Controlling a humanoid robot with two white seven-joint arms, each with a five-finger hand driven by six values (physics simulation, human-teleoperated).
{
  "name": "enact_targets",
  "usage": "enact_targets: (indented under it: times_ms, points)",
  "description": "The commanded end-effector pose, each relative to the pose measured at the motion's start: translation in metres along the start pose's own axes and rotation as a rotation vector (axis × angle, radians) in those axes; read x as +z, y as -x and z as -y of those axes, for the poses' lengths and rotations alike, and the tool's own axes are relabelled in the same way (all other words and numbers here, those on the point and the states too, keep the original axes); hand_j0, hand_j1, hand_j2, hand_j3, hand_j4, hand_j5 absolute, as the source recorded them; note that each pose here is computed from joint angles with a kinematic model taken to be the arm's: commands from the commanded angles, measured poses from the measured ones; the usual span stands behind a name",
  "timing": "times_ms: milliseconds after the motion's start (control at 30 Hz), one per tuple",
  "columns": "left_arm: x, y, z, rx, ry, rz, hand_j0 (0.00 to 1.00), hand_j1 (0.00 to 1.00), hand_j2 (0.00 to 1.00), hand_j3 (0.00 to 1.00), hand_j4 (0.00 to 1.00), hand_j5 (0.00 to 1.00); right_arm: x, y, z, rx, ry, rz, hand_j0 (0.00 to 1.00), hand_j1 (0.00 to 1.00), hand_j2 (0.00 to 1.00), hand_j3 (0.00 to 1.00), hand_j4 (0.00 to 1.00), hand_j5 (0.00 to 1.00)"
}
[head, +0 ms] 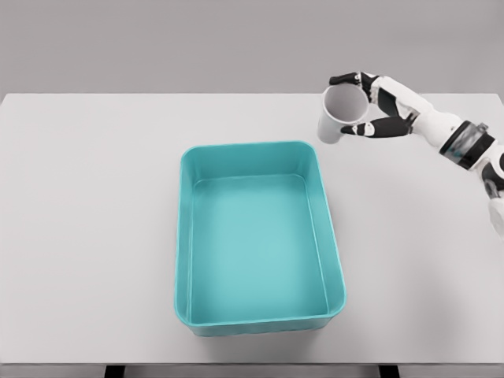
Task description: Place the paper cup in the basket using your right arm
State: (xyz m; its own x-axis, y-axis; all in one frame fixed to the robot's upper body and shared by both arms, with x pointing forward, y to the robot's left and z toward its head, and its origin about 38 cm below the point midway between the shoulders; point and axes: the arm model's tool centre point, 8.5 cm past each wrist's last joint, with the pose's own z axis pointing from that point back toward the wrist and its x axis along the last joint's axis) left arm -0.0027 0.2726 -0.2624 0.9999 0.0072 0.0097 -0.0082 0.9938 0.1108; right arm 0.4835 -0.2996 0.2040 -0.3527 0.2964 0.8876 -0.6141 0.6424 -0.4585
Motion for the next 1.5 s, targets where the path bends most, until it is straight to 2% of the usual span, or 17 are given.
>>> enact_targets:
  times_ms: [0,67,133,200,267,467,500,633,733,867,933,967,1033,1233,1333,1400,1467]
  points:
    - [0.000,0.001,0.000,0.000,0.000,-0.002,1.00,1.00,1.00,1.00,1.00,1.00,-0.002,-0.033,0.006,0.043,0.009,0.089,0.77,0.77,0.77,0.77,0.77,0.77]
    - [0.000,0.000,0.000,0.000,0.000,0.000,1.00,1.00,1.00,1.00,1.00,1.00,0.003,-0.048,0.008,0.085,0.014,0.140,0.77,0.77,0.77,0.77,0.77,0.77]
    - [0.000,0.000,0.000,0.000,0.000,0.000,1.00,1.00,1.00,1.00,1.00,1.00,0.002,-0.062,0.000,0.119,-0.008,0.188,0.77,0.77,0.77,0.77,0.77,0.77]
    - [0.000,0.001,0.000,0.000,0.000,-0.002,1.00,1.00,1.00,1.00,1.00,1.00,-0.001,-0.083,-0.015,0.194,-0.052,0.244,0.77,0.77,0.77,0.77,0.77,0.77]
    - [0.000,0.000,0.000,0.000,0.000,-0.002,1.00,1.00,1.00,1.00,1.00,1.00,-0.007,-0.101,-0.037,0.296,-0.115,0.262,0.77,0.77,0.77,0.77,0.77,0.77]
    - [0.000,0.000,0.000,0.001,0.000,0.000,1.00,1.00,1.00,1.00,1.00,1.00,-0.019,-0.116,-0.093,0.478,-0.270,0.267,0.77,0.77,0.77,0.77,0.77,0.77]
    - [0.000,0.001,0.000,0.001,-0.001,-0.002,1.00,1.00,1.00,1.00,1.00,1.00,-0.021,-0.116,-0.102,0.508,-0.296,0.262,0.77,0.77,0.77,0.77,0.77,0.77]
    - [0.000,0.001,0.000,0.000,0.000,-0.002,1.00,1.00,1.00,1.00,1.00,1.00,-0.029,-0.093,-0.144,0.606,-0.432,0.188,0.75,0.75,0.75,0.75,0.75,0.75]
    - [0.000,0.000,0.000,0.001,0.000,0.000,1.00,1.00,1.00,1.00,1.00,1.00,-0.030,-0.079,-0.164,0.654,-0.495,0.145,0.75,0.75,0.75,0.75,0.75,0.75]
    - [0.000,0.000,0.000,0.000,0.000,0.000,1.00,1.00,1.00,1.00,1.00,1.00,-0.030,-0.073,-0.165,0.730,-0.501,0.101,0.77,0.77,0.77,0.77,0.77,0.77]
    - [0.000,0.000,0.000,0.000,0.000,0.000,1.00,1.00,1.00,1.00,1.00,1.00,-0.031,-0.071,-0.167,0.746,-0.510,0.097,0.86,0.86,0.86,0.86,0.86,0.86]
    - [0.000,0.001,0.000,0.000,0.000,-0.002,1.00,1.00,1.00,1.00,1.00,1.00,-0.032,-0.071,-0.168,0.763,-0.511,0.092,0.99,0.99,0.99,0.99,0.99,0.99]
    - [0.000,0.001,0.000,0.000,0.000,-0.002,1.00,1.00,1.00,1.00,1.00,1.00,-0.033,-0.070,-0.169,0.797,-0.512,0.082,1.00,1.00,1.00,1.00,1.00,1.00]
    - [0.000,0.000,0.000,0.000,0.000,0.000,1.00,1.00,1.00,1.00,1.00,1.00,-0.033,-0.071,-0.169,0.801,-0.511,0.094,1.00,1.00,1.00,1.00,1.00,1.00]
    - [0.000,0.000,0.000,0.000,0.000,0.000,1.00,1.00,1.00,1.00,1.00,1.00,-0.030,-0.081,-0.150,0.816,-0.456,0.130,1.00,1.00,1.00,1.00,1.00,1.00]
    - [0.000,0.000,0.000,0.000,0.000,-0.002,1.00,1.00,1.00,1.00,1.00,1.00,-0.026,-0.088,-0.138,0.790,-0.420,0.164,1.00,1.00,1.00,1.00,1.00,1.00]
    - [0.000,0.000,0.000,0.000,-0.001,0.000,1.00,1.00,1.00,1.00,1.00,1.00,-0.012,-0.102,-0.111,0.667,-0.317,0.239,1.00,1.00,1.00,1.00,1.00,1.00]
